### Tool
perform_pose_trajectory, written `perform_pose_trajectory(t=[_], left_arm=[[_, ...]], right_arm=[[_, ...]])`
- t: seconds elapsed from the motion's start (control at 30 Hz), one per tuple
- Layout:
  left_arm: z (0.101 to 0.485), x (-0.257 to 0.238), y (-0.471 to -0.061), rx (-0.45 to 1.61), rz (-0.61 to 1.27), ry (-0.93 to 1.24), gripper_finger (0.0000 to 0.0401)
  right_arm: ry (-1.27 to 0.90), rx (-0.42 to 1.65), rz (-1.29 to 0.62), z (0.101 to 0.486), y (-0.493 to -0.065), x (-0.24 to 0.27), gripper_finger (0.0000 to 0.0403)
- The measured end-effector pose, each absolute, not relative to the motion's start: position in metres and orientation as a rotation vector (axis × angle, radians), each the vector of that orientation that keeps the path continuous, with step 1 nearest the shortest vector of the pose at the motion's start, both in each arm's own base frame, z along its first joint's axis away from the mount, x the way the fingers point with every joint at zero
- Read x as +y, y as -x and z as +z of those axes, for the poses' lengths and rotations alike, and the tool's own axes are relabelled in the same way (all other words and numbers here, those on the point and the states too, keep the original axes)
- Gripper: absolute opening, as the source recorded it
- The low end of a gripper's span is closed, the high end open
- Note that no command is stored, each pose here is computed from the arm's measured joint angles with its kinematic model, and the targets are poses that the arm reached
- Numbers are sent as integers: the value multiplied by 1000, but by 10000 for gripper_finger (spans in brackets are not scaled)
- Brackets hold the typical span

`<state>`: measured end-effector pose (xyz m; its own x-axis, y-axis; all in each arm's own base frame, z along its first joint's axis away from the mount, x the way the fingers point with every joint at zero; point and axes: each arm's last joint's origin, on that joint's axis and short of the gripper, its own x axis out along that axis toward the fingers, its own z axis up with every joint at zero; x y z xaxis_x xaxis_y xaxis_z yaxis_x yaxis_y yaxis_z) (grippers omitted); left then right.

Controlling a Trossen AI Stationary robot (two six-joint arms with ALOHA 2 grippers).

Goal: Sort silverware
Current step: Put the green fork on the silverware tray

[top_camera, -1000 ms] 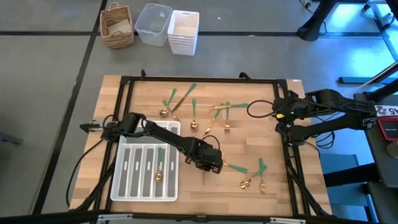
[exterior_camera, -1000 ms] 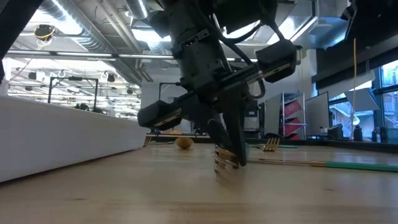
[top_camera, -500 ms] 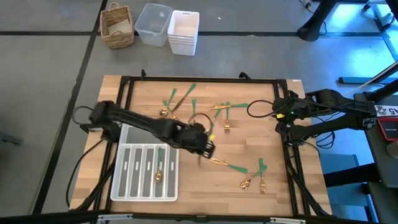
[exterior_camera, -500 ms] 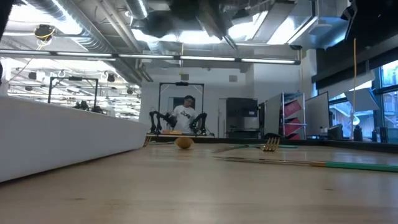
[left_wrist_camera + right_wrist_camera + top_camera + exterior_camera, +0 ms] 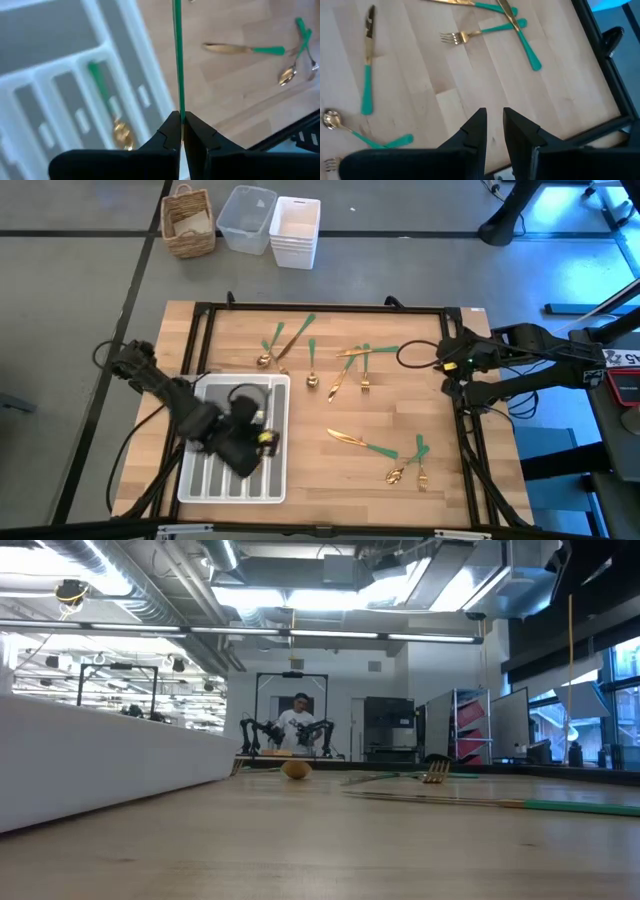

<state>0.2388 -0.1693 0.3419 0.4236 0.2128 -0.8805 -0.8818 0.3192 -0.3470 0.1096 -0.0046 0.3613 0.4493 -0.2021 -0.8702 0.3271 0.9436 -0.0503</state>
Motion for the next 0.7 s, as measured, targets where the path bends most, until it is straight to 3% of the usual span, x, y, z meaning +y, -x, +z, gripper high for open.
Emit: perform_pose_trajectory(t=[0.33,0.47,0.7], left_arm=[[262,-218,-191,672,785,1202,0],[234,-201,-180,665,811,1177,0],[220,-164,-141,691,782,1150,0]], right_arm=[[-141,1011,-320,363,-116,-4,65],[-162,986,-295,364,-120,-4,65],[-313,894,-297,368,-131,-2,65]])
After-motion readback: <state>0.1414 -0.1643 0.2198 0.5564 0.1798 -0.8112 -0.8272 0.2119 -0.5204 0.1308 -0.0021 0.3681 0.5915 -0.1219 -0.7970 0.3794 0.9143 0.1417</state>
